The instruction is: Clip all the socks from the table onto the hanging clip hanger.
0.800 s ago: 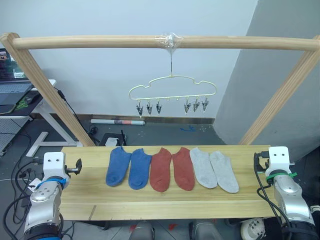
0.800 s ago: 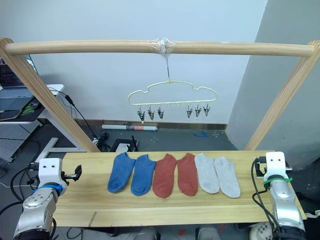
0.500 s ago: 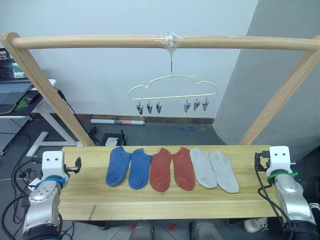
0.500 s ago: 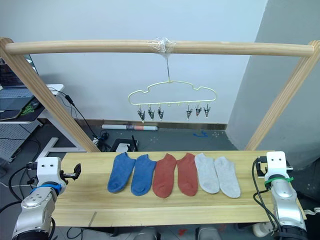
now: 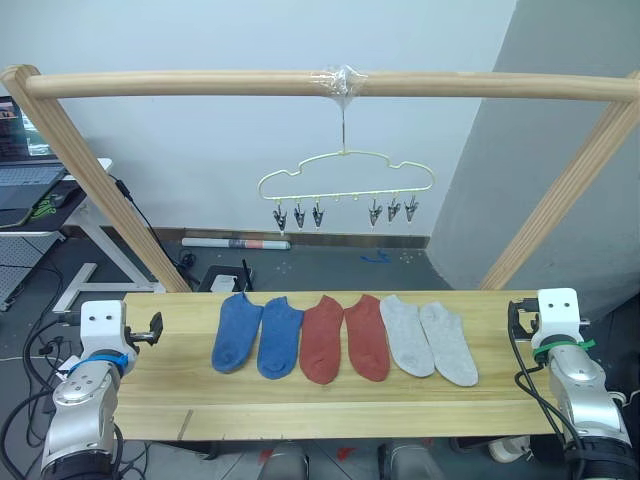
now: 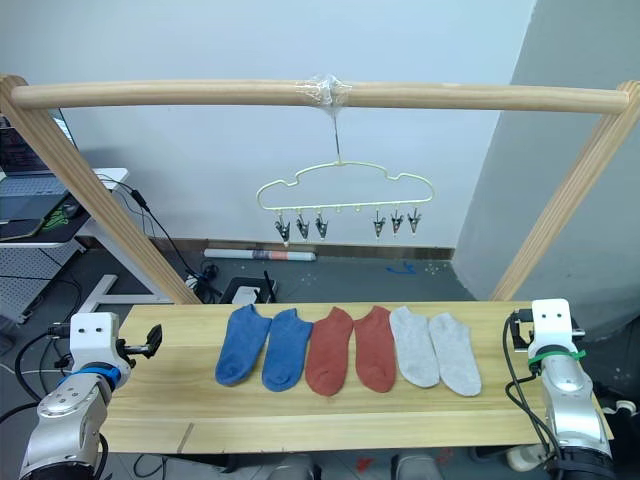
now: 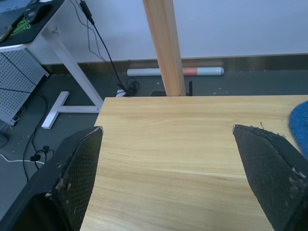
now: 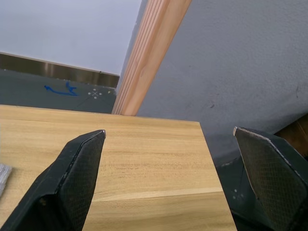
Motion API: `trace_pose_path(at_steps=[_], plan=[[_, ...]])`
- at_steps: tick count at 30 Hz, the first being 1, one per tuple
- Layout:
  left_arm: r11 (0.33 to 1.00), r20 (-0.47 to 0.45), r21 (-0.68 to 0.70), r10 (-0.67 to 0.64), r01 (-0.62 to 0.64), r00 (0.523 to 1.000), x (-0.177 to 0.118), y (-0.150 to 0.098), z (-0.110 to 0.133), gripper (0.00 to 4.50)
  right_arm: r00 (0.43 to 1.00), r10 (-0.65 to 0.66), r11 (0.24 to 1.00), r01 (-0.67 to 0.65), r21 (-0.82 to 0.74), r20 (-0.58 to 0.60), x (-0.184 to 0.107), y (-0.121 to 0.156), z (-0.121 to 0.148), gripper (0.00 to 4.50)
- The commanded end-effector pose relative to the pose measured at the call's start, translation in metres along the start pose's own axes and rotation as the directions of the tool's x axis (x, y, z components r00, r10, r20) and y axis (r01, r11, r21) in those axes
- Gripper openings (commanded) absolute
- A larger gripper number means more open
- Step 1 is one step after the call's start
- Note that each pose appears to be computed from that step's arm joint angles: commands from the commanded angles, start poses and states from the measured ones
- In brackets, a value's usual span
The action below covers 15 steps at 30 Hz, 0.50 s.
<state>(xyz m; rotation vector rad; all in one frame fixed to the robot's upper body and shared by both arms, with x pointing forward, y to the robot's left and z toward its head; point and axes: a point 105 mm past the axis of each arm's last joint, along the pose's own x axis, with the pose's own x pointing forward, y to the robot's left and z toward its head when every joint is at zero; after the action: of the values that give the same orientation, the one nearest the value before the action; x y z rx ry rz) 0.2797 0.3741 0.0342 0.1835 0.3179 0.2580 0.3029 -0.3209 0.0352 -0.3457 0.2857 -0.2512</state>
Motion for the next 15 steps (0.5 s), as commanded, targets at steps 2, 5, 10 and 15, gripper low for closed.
trace_pose_path(at_steps=[2,5,10,15], plan=[[1.0,0.083,0.001,-0.009,0.009,0.996,-0.001,0.004,0.023,4.49,0.999,-0.02,1.0,0.021,-0.017,0.043,-0.001,-0.008,0.01,4.5],[0.999,0.141,-0.021,-0.039,0.042,0.989,-0.005,0.0,0.032,4.31,0.999,-0.018,1.0,0.019,-0.018,0.043,-0.001,-0.008,0.011,4.5],[0.998,0.132,-0.021,-0.05,0.053,0.99,-0.006,-0.003,0.031,3.03,0.999,-0.01,1.0,0.011,-0.021,0.045,0.0,-0.006,0.011,4.5],[0.995,0.146,-0.01,-0.092,0.094,0.985,-0.008,-0.019,0.037,2.76,0.996,0.059,0.997,-0.056,-0.054,0.065,0.001,0.005,0.017,4.5]])
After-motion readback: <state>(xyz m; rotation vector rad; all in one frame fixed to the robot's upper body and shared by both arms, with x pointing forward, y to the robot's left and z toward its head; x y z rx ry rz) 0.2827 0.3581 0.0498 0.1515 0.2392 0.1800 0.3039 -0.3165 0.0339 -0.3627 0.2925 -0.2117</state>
